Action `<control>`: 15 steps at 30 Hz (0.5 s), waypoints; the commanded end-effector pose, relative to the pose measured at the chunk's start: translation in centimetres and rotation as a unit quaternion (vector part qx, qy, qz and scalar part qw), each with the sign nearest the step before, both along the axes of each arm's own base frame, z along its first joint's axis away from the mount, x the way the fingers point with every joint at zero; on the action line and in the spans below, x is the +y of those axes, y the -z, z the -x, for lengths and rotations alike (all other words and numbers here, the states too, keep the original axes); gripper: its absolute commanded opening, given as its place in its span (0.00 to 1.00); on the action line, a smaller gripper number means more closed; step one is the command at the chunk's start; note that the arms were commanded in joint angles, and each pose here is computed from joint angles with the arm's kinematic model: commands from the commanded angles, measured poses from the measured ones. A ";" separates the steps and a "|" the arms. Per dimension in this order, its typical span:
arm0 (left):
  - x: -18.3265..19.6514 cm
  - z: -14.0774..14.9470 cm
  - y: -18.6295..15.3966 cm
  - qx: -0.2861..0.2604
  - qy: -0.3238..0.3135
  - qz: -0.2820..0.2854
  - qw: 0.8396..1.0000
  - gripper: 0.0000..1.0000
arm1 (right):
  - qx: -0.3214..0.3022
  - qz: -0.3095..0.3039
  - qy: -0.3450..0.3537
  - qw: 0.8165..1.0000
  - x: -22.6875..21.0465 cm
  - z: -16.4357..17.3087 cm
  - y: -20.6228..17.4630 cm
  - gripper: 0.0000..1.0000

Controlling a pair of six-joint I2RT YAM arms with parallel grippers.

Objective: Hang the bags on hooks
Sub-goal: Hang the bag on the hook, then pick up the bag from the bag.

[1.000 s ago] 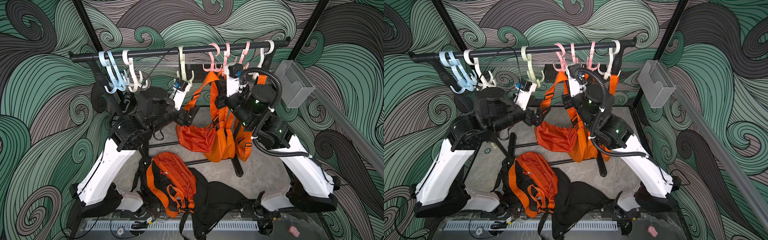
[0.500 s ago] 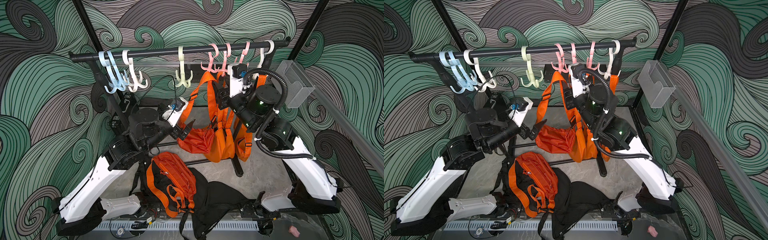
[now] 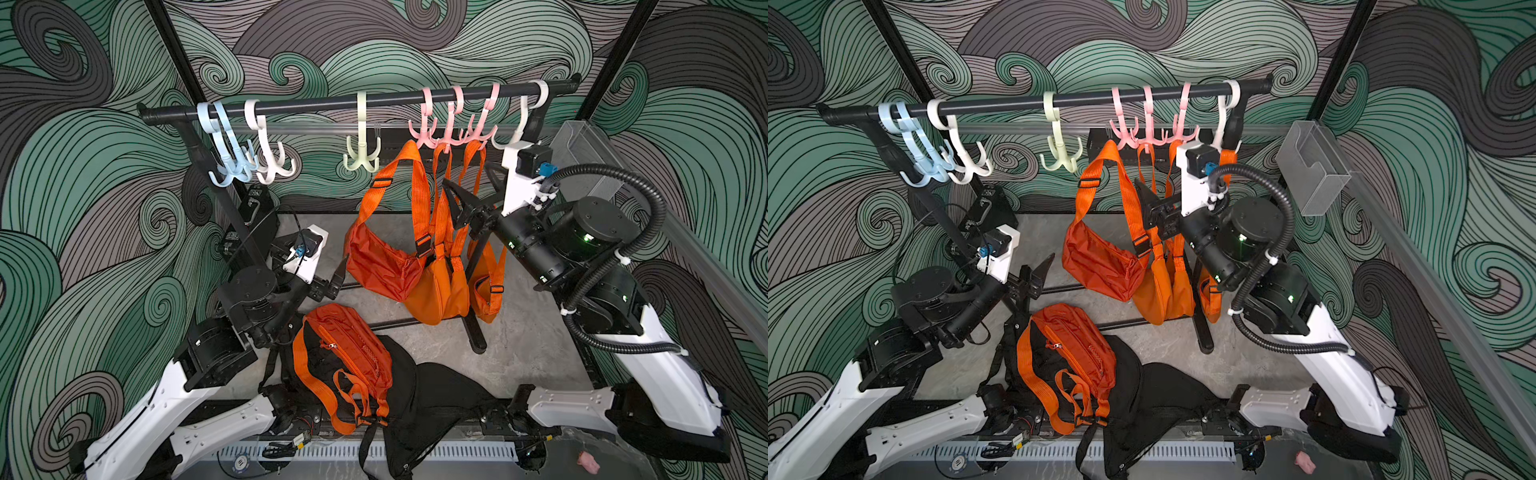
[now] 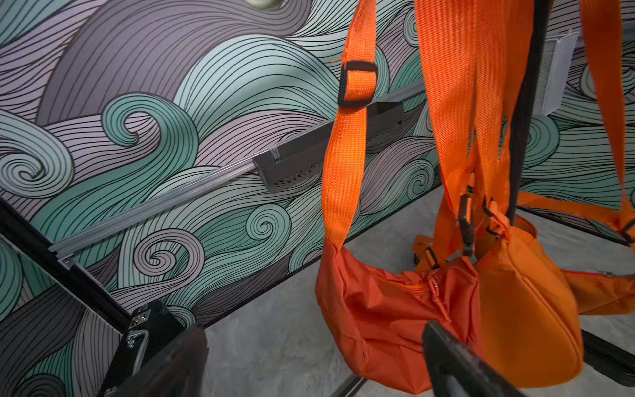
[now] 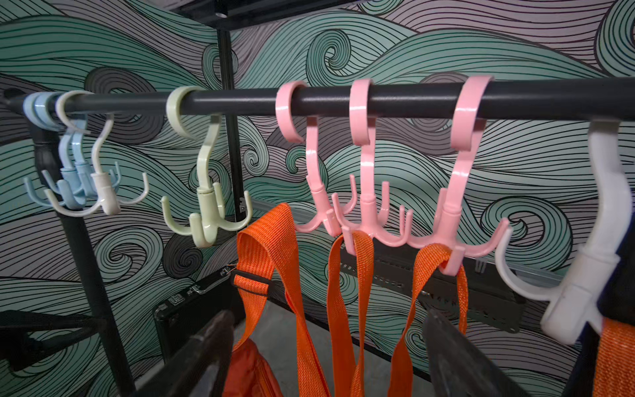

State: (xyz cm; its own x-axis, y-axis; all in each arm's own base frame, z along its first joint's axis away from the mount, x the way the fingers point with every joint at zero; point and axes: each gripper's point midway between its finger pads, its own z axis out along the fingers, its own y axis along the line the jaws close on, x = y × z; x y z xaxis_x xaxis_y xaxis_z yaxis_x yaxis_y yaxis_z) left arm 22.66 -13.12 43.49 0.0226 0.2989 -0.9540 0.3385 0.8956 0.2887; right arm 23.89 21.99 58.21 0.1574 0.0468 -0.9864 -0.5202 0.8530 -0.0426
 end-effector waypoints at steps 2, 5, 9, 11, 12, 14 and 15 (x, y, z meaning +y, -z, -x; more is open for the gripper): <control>2.4 -0.5 1.2 -0.024 -0.068 0.016 0.997 0.98 | 0.024 0.039 -0.052 0.998 2.4 2.1 5.1 0.90; 3.1 -0.6 3.2 -0.020 -0.091 0.016 0.996 0.99 | 0.054 0.071 -0.065 0.994 3.6 2.9 10.1 0.90; 4.5 -0.6 4.9 -0.035 -0.126 0.022 0.991 0.99 | 0.105 0.093 -0.128 0.982 5.8 5.1 15.7 0.90; 5.5 -0.4 5.0 -0.046 -0.145 0.032 0.988 0.98 | 0.134 0.139 -0.145 0.970 7.0 5.8 19.9 0.89; 6.0 -0.2 5.2 -0.049 -0.153 0.038 0.986 0.98 | 0.150 0.157 -0.150 0.964 7.6 6.2 21.8 0.89; 6.6 -0.1 5.8 -0.050 -0.168 0.047 0.983 0.99 | 0.182 0.193 -0.167 0.950 8.7 7.5 26.5 0.88; 6.5 -0.2 6.5 -0.047 -0.168 0.043 0.984 0.98 | 0.198 0.211 -0.178 0.941 9.1 8.5 28.8 0.87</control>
State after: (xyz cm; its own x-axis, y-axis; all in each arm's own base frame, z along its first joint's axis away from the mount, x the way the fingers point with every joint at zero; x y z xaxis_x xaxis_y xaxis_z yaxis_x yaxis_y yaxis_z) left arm 23.16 -8.09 35.37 -0.0216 0.2997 -0.9538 0.0784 0.9516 0.2973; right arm 17.27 30.30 33.75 -0.1090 -0.3140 -0.9432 -0.7790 0.6164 -0.1152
